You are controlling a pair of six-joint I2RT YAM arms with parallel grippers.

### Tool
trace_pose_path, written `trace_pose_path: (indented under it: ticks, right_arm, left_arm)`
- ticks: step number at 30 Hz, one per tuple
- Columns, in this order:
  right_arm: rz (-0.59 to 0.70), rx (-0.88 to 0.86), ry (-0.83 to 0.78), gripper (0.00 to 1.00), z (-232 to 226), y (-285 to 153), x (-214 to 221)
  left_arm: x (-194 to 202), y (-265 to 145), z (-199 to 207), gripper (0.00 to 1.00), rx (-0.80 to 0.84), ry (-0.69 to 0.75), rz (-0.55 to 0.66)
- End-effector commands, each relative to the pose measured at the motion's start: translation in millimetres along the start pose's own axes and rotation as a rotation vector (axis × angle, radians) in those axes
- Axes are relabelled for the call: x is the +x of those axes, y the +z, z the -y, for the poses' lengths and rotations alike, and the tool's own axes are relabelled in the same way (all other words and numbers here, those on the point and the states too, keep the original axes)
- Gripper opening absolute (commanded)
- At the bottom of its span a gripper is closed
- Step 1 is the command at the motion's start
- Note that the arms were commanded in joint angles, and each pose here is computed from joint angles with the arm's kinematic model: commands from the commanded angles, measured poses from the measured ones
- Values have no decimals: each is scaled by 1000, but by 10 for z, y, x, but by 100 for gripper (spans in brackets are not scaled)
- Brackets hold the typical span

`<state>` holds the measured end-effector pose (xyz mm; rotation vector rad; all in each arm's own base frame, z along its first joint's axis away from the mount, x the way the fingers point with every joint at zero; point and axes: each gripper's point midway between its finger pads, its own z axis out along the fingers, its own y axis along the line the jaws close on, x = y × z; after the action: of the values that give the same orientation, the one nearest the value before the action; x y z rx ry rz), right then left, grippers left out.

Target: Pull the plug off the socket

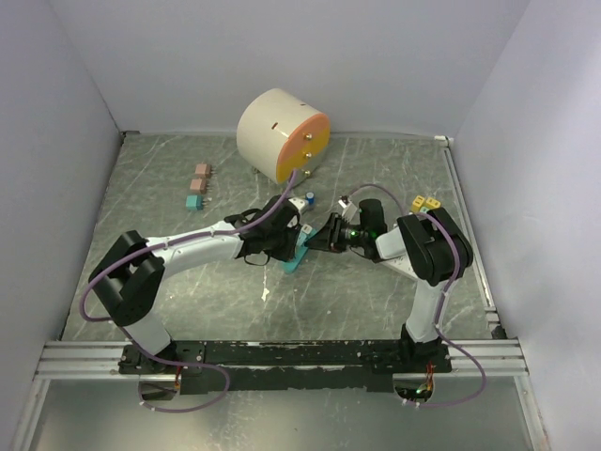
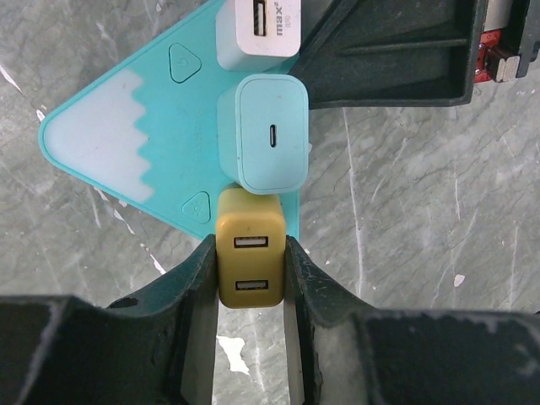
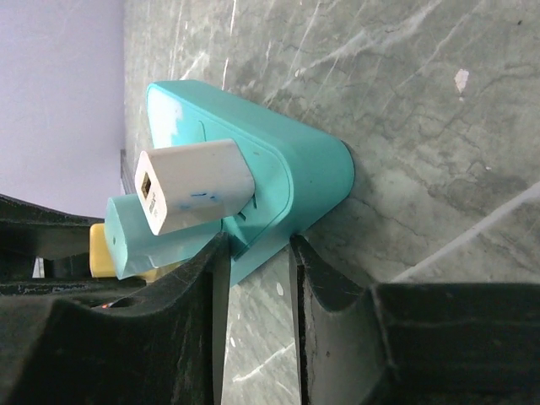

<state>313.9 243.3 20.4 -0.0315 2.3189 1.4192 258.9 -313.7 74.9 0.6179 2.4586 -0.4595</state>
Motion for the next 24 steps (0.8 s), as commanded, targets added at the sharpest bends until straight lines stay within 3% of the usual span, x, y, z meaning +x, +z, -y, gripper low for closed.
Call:
trace_pose_path:
  ticks: [1,14,18,22,24]
  right_arm:
    - [35,262,22,9,620,-20,67]
    - [2,302,-2,9,648,39,106]
    - [-19,252,-10,11,552,72,130]
    - [-38,90,1,18,257,64,173]
    - [-32,10,4,32,91,7,174]
  left_arm:
    - [-517,-491,419,7,155,-24,165]
    - [-681,-624,350,7,137,-42,151]
    - [-592,-465,315,7,106,-58,77]
    - [-528,-342,333,7,124,-102,47]
    - [-519,-304,308,7,136,-138,49]
